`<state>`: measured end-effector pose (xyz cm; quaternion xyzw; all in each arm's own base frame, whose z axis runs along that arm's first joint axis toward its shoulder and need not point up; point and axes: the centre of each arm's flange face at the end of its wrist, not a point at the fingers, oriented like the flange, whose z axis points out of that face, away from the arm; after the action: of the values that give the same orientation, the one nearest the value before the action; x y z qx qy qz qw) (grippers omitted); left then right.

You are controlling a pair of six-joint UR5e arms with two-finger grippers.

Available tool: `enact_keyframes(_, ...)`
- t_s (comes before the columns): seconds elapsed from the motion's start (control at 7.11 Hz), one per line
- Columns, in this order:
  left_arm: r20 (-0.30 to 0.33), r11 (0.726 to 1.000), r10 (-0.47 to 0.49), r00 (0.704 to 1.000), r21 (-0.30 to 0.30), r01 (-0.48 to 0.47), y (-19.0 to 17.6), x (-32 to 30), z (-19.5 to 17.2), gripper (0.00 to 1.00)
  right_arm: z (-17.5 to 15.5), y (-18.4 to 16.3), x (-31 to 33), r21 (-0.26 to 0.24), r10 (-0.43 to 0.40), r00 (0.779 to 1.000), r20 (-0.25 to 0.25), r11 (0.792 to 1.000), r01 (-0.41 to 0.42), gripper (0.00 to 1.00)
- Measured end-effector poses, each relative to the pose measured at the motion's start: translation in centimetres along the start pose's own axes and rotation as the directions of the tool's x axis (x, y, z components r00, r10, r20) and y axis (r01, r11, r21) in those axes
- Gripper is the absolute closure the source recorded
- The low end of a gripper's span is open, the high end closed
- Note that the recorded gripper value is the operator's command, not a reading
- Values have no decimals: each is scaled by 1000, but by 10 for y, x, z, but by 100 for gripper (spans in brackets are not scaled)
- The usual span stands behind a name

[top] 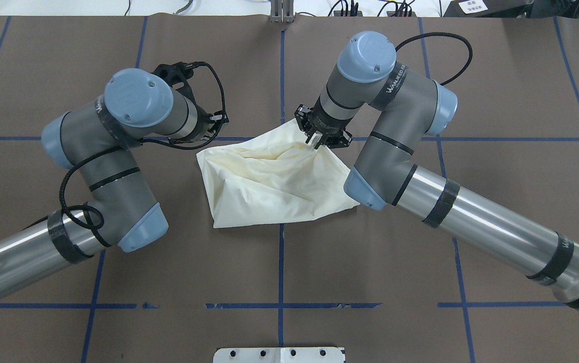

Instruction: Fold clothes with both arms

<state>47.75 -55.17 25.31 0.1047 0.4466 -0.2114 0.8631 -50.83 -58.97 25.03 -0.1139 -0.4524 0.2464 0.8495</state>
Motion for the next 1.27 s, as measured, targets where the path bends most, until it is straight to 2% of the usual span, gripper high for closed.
enact_keyframes(0.14,0,1000,27,1000,6,-27,-13,-1,-2,1,-14,-26,4,-23,0,1000,1,1000,0,0)
enact_keyframes(0.28,-19,998,54,998,-12,-54,-19,-10,-15,1,-28,-41,6,-41,-3,1000,10,999,3,0)
enact_keyframes(0.42,-72,997,63,995,-39,-66,-11,-31,-42,1,-39,-46,6,-50,-16,1000,22,999,17,0)
enact_keyframes(0.56,-142,998,24,990,-54,-32,3,-52,-73,1,-51,-50,7,-47,-48,998,38,998,50,0)
enact_keyframes(0.7,-217,995,-52,975,-90,33,26,-62,-86,1,-64,-61,12,-30,-92,995,50,995,93,0)
enact_keyframes(0.84,-289,986,-132,948,-139,95,55,-65,-79,1,-77,-78,20,-8,-137,989,47,990,138,0)
enact_keyframes(1.12,-407,967,-240,881,-175,183,73,-74,-44,1,-102,-106,33,20,-211,977,-2,977,211,0)
enact_keyframes(1.27,-428,963,-260,865,-184,199,75,-83,-25,1,-113,-114,40,26,-232,972,-26,972,232,0)
